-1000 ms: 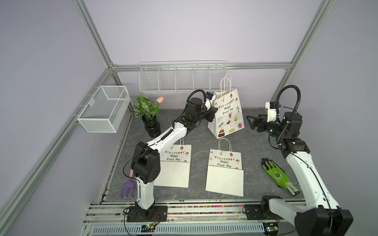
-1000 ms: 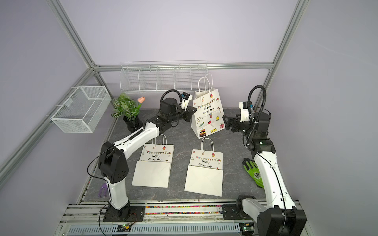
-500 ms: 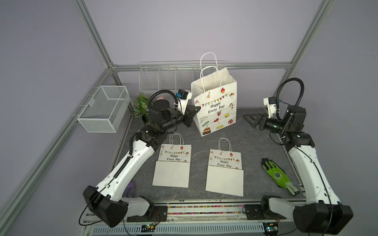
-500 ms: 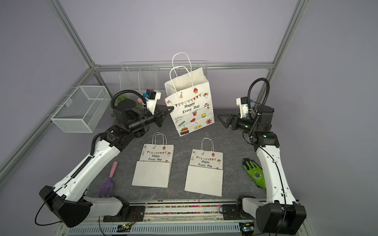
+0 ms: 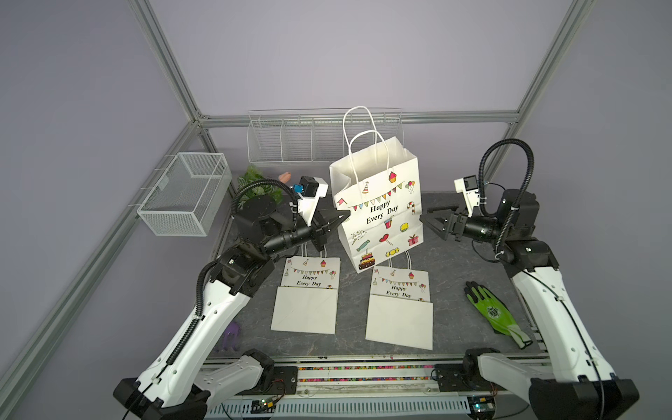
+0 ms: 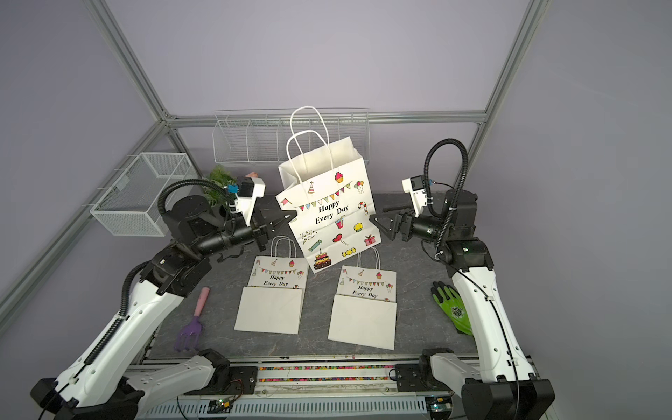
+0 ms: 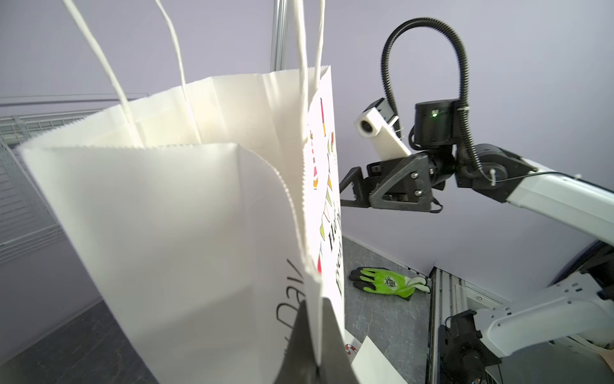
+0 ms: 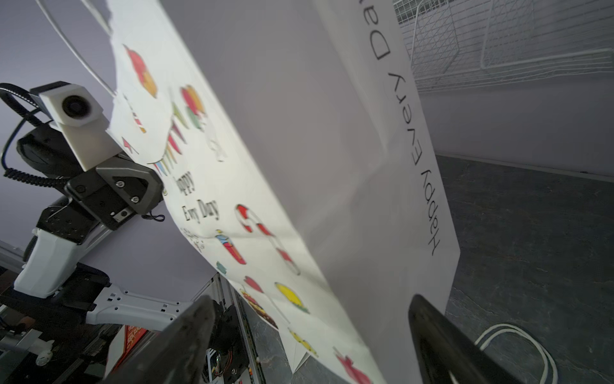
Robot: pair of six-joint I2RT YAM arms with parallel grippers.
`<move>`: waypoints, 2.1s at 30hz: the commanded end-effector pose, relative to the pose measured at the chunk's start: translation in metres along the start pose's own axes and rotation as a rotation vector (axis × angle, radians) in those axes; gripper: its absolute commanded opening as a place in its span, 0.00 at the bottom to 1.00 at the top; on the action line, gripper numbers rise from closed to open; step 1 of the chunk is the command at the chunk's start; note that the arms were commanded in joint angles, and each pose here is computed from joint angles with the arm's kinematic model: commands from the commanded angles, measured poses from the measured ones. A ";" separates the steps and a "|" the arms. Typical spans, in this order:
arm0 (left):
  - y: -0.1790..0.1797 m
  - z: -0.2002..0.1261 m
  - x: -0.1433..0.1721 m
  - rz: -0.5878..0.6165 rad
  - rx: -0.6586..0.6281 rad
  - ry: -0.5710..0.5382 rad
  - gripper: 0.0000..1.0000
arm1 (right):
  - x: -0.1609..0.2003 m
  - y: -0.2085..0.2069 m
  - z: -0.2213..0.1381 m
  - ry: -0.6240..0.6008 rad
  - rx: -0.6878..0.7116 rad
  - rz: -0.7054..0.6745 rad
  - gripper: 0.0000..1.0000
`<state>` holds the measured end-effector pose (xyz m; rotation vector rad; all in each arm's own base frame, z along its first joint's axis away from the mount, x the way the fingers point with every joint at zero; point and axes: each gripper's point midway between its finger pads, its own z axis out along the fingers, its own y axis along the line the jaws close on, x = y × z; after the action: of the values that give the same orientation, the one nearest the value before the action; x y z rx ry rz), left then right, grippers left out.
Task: Put away the paper bag
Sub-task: Press the paper bag.
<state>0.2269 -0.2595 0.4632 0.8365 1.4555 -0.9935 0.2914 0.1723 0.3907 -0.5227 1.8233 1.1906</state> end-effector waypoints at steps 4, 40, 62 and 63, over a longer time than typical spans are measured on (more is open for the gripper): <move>-0.020 -0.011 -0.003 -0.019 0.077 0.016 0.00 | 0.004 0.026 0.008 0.038 -0.058 -0.109 0.94; -0.036 -0.021 0.014 -0.063 0.236 0.093 0.00 | 0.014 0.108 0.002 0.103 -0.207 -0.271 0.61; -0.017 -0.023 0.013 -0.093 0.190 0.082 0.00 | 0.033 0.114 -0.004 0.171 -0.214 -0.221 0.21; -0.017 -0.023 0.014 -0.096 0.189 0.083 0.00 | 0.033 0.114 -0.003 0.172 -0.211 -0.217 0.19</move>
<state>0.2001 -0.2467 0.4538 0.9666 1.4967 -1.1908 0.1948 0.2233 0.4199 -0.9266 1.7418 1.2177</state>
